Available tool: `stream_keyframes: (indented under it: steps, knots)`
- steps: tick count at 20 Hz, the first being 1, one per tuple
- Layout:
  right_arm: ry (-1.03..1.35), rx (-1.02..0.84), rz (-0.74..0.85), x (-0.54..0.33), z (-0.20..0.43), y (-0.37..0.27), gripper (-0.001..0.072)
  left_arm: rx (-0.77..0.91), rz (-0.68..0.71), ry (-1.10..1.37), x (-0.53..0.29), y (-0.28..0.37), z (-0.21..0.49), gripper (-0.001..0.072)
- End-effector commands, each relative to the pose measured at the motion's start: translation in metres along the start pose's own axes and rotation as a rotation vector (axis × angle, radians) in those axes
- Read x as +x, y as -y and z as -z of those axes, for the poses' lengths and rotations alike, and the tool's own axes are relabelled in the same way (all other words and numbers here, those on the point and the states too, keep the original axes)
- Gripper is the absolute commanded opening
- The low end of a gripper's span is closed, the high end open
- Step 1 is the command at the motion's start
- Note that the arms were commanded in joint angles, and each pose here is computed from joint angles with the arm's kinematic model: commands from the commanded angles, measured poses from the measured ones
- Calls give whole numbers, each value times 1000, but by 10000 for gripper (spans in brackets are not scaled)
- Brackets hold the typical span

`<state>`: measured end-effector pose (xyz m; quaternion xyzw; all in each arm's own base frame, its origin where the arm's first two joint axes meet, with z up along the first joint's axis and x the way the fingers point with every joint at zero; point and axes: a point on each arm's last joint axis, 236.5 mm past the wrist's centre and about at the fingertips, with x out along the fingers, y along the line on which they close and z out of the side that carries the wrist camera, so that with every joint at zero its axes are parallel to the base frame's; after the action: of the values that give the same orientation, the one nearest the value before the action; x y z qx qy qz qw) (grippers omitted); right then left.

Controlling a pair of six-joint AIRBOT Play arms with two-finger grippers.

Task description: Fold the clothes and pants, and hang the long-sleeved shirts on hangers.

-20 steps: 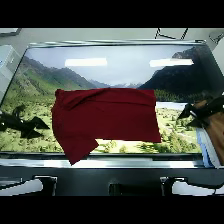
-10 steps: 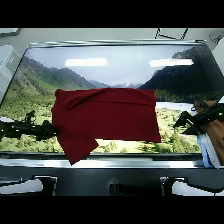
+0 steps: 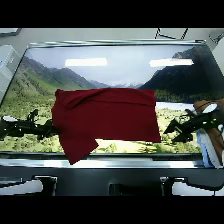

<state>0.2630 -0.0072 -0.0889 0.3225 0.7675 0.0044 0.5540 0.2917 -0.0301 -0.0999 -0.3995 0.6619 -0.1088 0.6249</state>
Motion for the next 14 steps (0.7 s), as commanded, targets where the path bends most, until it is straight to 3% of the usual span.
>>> stream_keyframes:
  steps: [1, 2, 4, 6, 7, 8, 11, 14]
  knots:
    - [-31, -35, -37, 34, 0, -23, 635, 13, 9, 0, -3, 5, 2, 23]
    - [-49, -50, -45, 41, 3, -32, 626, 14, 9, -2, -3, 6, 3, 23]
    - [-87, -94, -49, 50, 14, -51, 521, 15, 10, -1, -5, 7, 3, 23]
    - [-126, -168, -36, 52, 26, -65, 287, 24, 13, 2, -8, 10, 2, 23]
    - [-127, -200, -32, 47, 28, -72, 89, 26, 17, 1, -11, 14, 1, 23]
    - [-103, -221, -38, 37, 24, -79, 36, 35, 23, 1, -17, 20, 0, 23]
    - [136, -361, -46, -37, -5, -122, 34, 172, 47, 126, -64, 67, -26, 21]
    - [631, -575, -67, -193, -19, -200, 33, 473, 140, 533, -193, 198, -55, 22]
